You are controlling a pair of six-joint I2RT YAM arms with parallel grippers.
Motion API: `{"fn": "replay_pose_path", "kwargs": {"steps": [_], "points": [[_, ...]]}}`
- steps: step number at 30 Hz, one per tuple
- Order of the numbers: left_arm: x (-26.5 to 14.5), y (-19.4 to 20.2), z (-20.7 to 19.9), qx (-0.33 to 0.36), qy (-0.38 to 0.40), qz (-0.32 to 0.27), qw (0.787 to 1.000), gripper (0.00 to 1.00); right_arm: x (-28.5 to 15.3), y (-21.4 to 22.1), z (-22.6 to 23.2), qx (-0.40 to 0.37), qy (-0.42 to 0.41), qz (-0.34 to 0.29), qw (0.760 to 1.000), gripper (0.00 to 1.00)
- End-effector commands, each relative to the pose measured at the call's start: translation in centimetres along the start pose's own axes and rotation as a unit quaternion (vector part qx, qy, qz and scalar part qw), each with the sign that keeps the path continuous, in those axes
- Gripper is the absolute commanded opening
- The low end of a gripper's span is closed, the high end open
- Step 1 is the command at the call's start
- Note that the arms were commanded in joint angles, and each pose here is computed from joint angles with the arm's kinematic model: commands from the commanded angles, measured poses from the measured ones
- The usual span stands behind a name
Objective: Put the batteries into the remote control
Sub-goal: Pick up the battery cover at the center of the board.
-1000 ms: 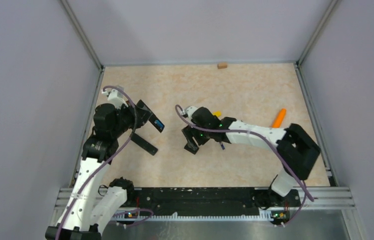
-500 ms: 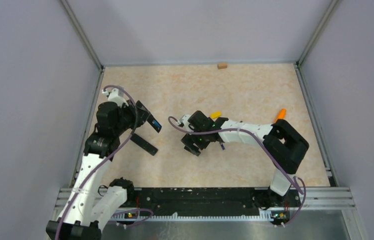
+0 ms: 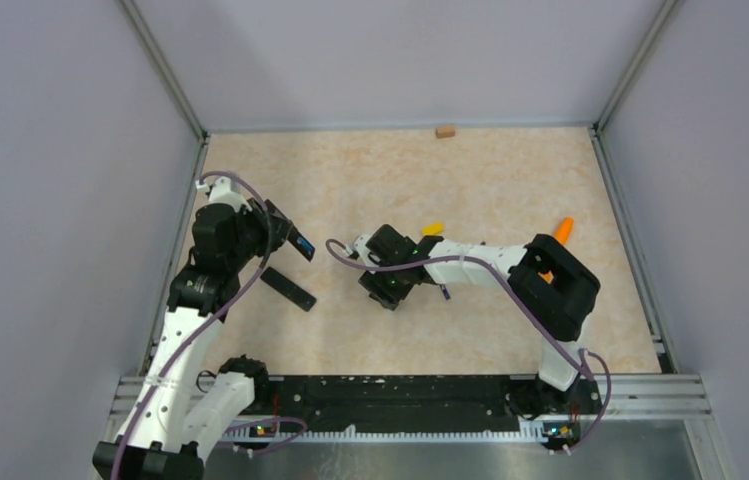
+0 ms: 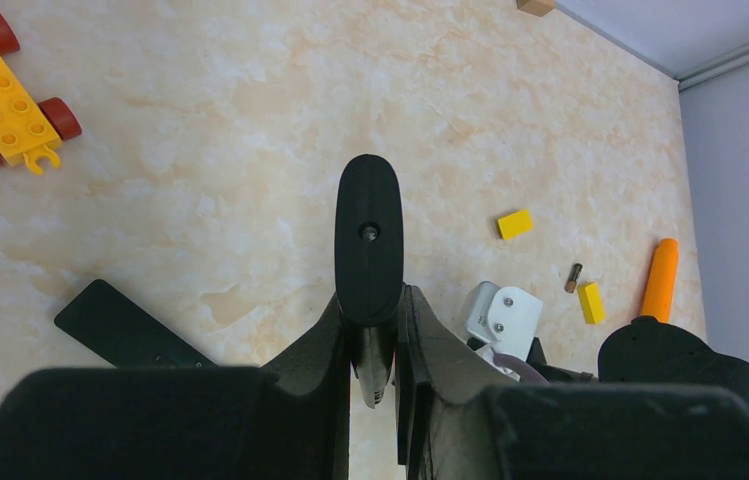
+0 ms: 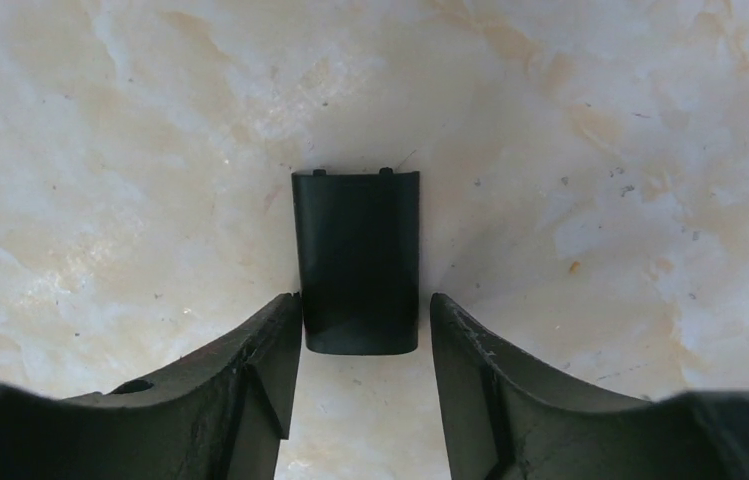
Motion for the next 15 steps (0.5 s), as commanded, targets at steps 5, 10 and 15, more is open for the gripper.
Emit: {"fn": "replay_pose_path", "kwargs": {"steps": [5, 10, 15], "points": [[-0.2, -1.3, -0.1, -0.002, 0.000, -0.029, 1.000, 0.00, -0.1, -0.8, 0.0, 0.005, 0.019, -0.001, 1.000, 0.44], [-0.2, -1.0, -0.2, -0.005, 0.004, -0.028, 1.000, 0.00, -0.8, -1.0, -0.2, 0.010, 0.028, -0.018, 0.999, 0.43], [0.1, -0.4, -1.2, -0.018, 0.048, -0.023, 0.998, 0.00, -3.4, -2.8, 0.2, 0.053, 0.027, -0.075, 0.995, 0.39]]}}
Point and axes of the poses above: each gripper's point midway between its finger pads, its own x axis out along the fingers, its own z axis along the line the jaws close on, y = z × x, the point moved 4 cm from there along -x, back along the fingers, and after that the axes turned 12 degrees about x, right-handed, at the moved point
